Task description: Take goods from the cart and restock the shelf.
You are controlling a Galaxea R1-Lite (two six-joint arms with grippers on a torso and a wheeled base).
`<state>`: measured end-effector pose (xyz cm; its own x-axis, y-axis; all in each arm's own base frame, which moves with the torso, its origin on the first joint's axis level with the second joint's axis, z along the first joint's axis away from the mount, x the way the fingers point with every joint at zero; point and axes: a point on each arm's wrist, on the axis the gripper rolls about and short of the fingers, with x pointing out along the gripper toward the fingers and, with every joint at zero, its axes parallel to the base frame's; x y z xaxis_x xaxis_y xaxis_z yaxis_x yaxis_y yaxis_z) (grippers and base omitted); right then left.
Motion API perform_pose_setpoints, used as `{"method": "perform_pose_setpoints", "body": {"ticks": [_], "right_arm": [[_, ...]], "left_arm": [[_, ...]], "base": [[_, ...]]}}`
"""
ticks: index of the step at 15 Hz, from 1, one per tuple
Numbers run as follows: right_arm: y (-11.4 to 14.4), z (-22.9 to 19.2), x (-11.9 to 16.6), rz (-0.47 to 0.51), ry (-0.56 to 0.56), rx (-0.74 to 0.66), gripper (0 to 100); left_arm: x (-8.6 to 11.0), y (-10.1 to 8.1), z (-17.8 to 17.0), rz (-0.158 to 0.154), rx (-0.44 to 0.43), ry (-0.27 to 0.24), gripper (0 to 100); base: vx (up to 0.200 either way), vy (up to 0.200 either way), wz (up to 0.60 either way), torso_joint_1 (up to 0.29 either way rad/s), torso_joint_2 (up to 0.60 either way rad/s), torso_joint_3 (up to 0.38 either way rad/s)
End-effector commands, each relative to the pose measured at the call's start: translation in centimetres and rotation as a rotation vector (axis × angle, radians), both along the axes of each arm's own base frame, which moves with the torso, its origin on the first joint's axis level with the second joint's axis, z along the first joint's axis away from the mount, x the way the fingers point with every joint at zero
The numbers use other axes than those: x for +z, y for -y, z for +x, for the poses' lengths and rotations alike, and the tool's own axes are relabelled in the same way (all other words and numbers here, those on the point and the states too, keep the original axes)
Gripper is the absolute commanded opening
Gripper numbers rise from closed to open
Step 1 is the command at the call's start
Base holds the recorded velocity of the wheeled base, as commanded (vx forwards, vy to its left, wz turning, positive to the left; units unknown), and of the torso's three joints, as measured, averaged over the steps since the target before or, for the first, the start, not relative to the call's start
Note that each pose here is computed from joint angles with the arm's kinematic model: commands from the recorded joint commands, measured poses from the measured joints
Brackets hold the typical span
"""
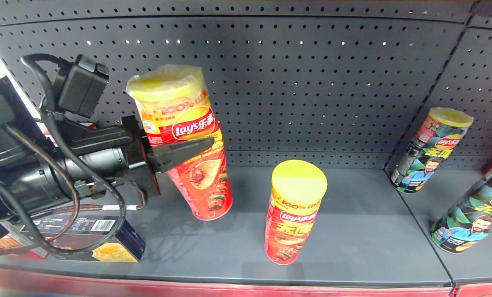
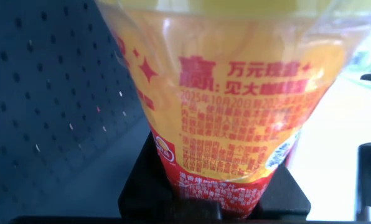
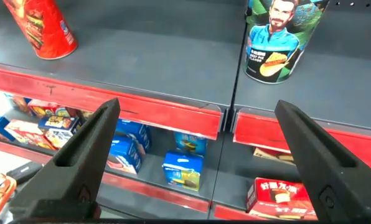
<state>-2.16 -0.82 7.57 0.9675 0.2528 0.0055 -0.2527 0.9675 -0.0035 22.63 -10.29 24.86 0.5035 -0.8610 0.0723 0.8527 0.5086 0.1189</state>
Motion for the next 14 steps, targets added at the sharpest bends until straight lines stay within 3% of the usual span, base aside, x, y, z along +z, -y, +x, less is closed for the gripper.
{"method": "perform_pose_setpoints", "body": {"ticks": [1,4,6,7,14], "right_arm": [[0.0,0.0,0.0,-0.001,-0.002,0.002,100],[0.0,0.0,0.0,-0.001,-0.002,0.001,100],[0.0,0.0,0.0,-0.001,-0.002,0.001,100],[0.0,0.0,0.0,-0.001,-0.002,0.001,100],[0.0,0.0,0.0,-0.001,-0.002,0.001,100]], "left_arm": [[-0.3,0.3,0.9,0.017,-0.001,0.006,0],[-0.3,0.6,1.1,0.019,-0.006,0.01,0],[1.7,0.8,1.9,-0.006,0.005,0.075,0],[2.0,0.9,2.1,-0.003,-0.015,0.073,0],[0.8,1.1,3.8,0.053,-0.051,0.045,0]], "base": [[0.0,0.0,0.0,0.0,0.0,0.0],[0.0,0.0,0.0,0.0,0.0,0.0],[0.0,0.0,0.0,0.0,0.0,0.0],[0.0,0.0,0.0,0.0,0.0,0.0],[0.0,0.0,0.0,0.0,0.0,0.0]]}}
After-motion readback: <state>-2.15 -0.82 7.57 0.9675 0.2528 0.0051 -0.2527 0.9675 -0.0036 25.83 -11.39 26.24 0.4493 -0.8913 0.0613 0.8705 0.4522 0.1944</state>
